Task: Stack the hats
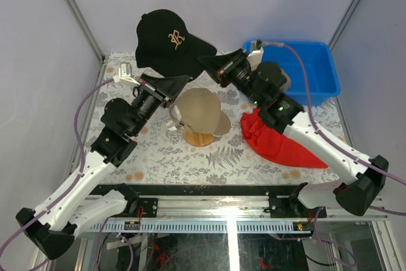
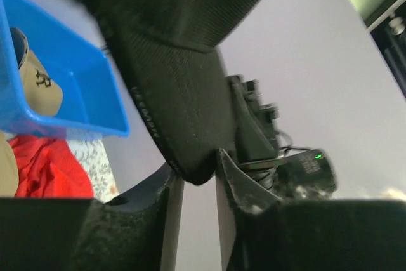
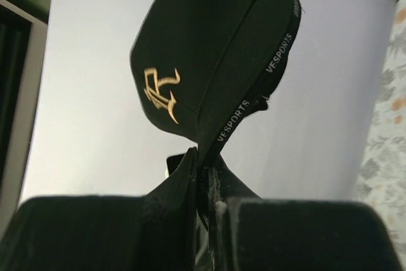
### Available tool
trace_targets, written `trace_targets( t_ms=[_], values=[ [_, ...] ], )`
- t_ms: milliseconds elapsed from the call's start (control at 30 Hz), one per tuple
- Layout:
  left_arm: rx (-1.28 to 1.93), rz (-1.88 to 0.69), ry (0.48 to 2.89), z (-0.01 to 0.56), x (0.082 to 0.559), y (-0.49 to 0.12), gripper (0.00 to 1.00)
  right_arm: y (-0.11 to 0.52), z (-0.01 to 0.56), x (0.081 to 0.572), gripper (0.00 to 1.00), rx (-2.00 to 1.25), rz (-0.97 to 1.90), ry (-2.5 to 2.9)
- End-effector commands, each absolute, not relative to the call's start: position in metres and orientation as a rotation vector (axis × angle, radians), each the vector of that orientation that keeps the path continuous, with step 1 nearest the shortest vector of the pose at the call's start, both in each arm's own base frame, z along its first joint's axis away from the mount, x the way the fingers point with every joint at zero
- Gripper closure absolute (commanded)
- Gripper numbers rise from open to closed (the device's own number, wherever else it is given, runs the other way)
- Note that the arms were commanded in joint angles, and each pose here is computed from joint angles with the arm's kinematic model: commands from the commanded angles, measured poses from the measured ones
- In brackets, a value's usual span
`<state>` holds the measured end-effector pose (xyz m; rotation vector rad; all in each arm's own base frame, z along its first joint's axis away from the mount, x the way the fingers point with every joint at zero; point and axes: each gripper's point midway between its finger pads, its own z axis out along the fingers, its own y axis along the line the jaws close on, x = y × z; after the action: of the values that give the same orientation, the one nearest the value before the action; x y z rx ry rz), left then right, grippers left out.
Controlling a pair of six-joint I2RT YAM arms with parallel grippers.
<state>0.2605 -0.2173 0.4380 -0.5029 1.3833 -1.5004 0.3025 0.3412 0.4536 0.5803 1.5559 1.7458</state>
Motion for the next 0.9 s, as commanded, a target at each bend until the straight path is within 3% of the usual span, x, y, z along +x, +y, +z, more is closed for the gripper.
trace_targets(
  t_ms=[0,133,433,533,600,833,867],
  values=[
    [-0.405,-1.456,1.565,0.426,0.268,-0.22,0.71,0.278,0.534,0.284,1.0,0.353,1.546,1.494],
    [-0.392,-1.486,1.702,0.405,0.282,-0.226,0.55,0.253,0.548,0.271,1.0,0.262,1.394,1.599],
    [-0.58,-1.51,1.688,0.361,0.296,-0.178,0.45,0.243,0.546,0.24,1.0,0.149,1.55,1.68],
    [-0.594,-1.69,1.696,0.345,0.298,-0.184,0.45,0.245,0.54,0.233,1.0,0.15,1.673,1.662],
    [-0.554,-1.874,1.626,0.357,0.295,-0.192,0.52,0.248,0.531,0.231,1.0,0.154,1.768,1.646],
    [-0.429,-2.17,1.42,0.414,0.281,-0.208,0.98,0.249,0.547,0.229,1.0,0.176,2.133,1.36],
    [-0.41,-2.203,1.377,0.425,0.277,-0.211,1.0,0.248,0.551,0.229,1.0,0.179,2.171,1.326]
  ],
)
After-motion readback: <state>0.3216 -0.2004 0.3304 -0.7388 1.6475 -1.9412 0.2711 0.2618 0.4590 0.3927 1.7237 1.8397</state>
